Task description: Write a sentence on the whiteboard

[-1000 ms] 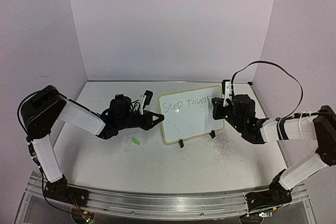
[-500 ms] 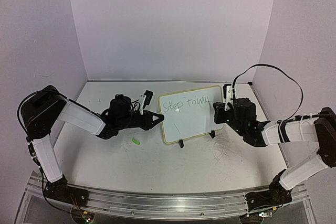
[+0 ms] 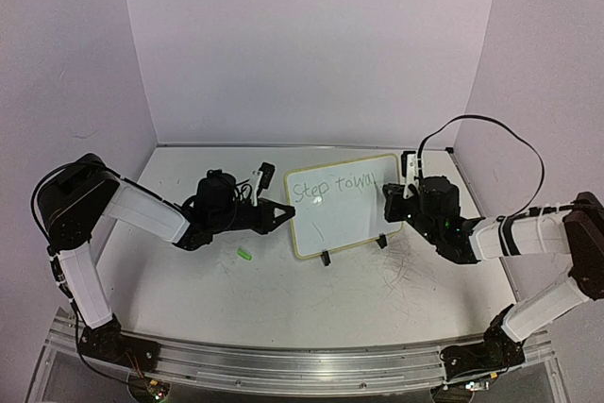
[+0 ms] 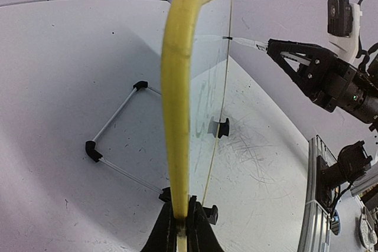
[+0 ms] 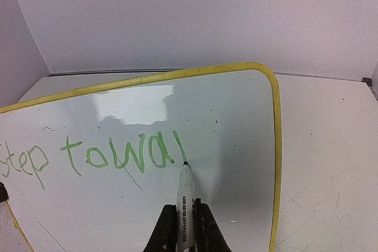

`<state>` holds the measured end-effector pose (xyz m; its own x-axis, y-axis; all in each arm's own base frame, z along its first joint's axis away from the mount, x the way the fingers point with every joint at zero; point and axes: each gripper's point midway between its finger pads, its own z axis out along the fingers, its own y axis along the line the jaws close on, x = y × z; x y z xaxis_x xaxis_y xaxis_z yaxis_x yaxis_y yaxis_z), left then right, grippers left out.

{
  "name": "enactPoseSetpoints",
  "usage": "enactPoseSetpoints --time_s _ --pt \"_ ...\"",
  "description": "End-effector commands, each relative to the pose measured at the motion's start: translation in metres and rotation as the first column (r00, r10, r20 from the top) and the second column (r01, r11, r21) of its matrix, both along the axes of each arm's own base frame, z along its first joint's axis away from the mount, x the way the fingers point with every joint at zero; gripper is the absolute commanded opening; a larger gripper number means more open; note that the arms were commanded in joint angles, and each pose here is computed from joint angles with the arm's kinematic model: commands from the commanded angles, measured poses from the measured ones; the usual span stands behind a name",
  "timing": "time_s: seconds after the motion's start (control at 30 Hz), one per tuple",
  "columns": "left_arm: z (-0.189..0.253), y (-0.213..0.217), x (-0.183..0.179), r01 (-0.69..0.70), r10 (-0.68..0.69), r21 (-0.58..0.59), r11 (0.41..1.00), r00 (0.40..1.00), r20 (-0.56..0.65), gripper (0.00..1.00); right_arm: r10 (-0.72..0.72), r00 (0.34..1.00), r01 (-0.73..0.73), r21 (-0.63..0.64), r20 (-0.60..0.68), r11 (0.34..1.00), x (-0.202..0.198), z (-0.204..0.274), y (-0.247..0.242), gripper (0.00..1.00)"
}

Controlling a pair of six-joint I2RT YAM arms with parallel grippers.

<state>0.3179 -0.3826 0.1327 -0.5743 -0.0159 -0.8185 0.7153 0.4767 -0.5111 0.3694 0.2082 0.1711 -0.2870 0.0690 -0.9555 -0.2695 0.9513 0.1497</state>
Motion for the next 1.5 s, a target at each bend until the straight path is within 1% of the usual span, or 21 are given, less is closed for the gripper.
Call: enactPoseSetpoints --time_s 0.0,0.47,0.53,0.63,0.73,0.8,0.9,0.97,1.3,1.47 --pt "0.019 0.003 0.008 -0.029 0.03 -0.008 1.0 0.998 0.049 0.0 -0.027 0.997 0.025 0.036 0.068 0.999 0.015 0.025 0.004 0.0" --pt "0.019 0.003 0.008 -0.03 0.031 -0.008 1.0 0.998 0.048 0.0 -0.105 0.991 0.102 0.042 0.087 0.994 0.023 0.032 -0.006 0.0" --pt "0.019 0.003 0.008 -0.032 0.032 -0.006 0.999 0.998 0.05 0.0 -0.093 0.992 0.09 0.046 0.08 0.995 0.019 0.031 -0.006 0.0" --pt "0.019 0.005 0.008 -0.036 0.036 -0.005 0.999 0.998 0.053 0.0 -0.042 0.995 0.035 0.073 0.094 0.997 0.005 0.04 -0.006 0.0" --pt "0.019 0.005 0.008 -0.038 0.038 -0.003 0.999 0.998 0.054 0.0 -0.037 0.994 0.027 0.103 0.1 0.994 -0.004 0.044 -0.016 0.0" --pt "0.018 0.005 0.008 -0.036 0.036 -0.001 0.999 0.998 0.051 0.0 -0.026 0.996 0.015 0.119 0.085 0.993 -0.001 0.039 -0.023 0.0" --pt "0.018 0.003 0.009 -0.03 0.03 -0.004 1.0 0.998 0.049 0.0 0.028 0.998 -0.035 0.111 0.061 0.993 0.003 0.03 -0.015 0.0" --pt "0.019 0.002 0.009 -0.028 0.029 -0.007 1.0 0.998 0.051 0.0 0.035 0.998 -0.042 0.121 0.059 0.992 0.005 0.03 -0.013 0.0" --pt "0.018 0.003 0.009 -0.032 0.032 -0.003 0.999 0.998 0.051 0.0 -0.045 0.997 0.037 0.114 0.067 0.993 0.018 0.029 -0.02 0.0" --pt "0.018 0.002 0.009 -0.03 0.03 -0.003 1.0 0.998 0.052 0.0 -0.053 0.996 0.045 0.11 0.066 0.993 0.022 0.027 -0.02 0.0"
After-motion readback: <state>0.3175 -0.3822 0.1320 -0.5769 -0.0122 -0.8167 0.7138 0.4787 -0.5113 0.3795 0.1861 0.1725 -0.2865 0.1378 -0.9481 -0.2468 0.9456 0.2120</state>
